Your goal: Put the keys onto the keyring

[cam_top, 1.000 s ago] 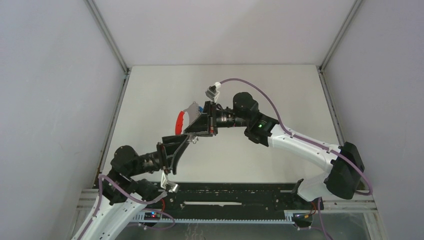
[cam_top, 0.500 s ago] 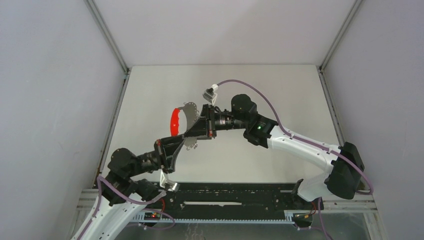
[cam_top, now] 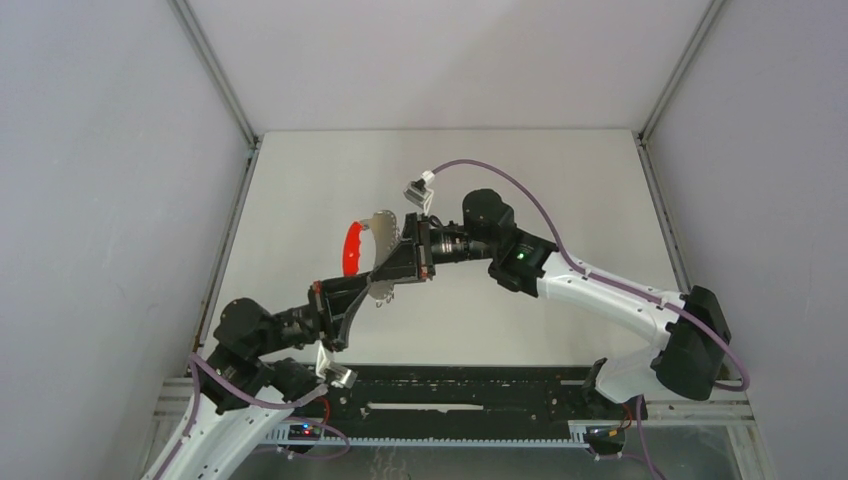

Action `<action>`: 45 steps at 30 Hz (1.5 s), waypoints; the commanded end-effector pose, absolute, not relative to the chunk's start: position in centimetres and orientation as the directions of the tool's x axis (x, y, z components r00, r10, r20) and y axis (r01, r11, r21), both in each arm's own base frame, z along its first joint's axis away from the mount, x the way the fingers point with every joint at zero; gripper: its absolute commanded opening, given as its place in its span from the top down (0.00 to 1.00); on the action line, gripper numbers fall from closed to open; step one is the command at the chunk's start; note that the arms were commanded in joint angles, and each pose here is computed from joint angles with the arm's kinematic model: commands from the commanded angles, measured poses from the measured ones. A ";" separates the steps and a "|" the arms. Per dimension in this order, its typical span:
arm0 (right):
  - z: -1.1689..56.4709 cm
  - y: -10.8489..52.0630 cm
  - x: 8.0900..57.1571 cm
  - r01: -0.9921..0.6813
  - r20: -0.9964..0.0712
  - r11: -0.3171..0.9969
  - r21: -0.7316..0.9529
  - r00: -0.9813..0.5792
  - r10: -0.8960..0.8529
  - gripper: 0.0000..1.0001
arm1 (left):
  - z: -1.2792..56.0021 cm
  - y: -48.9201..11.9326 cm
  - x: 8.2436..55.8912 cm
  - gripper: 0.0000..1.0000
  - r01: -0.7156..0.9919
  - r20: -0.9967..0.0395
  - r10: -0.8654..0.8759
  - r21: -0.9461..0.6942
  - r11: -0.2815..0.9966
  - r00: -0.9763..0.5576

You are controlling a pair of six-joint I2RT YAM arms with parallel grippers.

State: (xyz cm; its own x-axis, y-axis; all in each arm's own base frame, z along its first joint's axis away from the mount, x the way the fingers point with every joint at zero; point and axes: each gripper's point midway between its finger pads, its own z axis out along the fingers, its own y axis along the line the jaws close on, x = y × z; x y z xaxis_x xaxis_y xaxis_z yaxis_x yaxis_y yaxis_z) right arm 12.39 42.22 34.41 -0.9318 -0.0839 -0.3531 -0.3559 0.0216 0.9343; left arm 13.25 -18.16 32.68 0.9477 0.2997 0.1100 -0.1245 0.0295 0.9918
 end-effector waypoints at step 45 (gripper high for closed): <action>44.5 37.7 4.5 -0.848 -0.844 -0.043 -0.529 0.531 -0.073 0.13 | 36.8 -20.6 5.9 1.00 0.987 -0.987 -0.027 0.154 0.042 0.155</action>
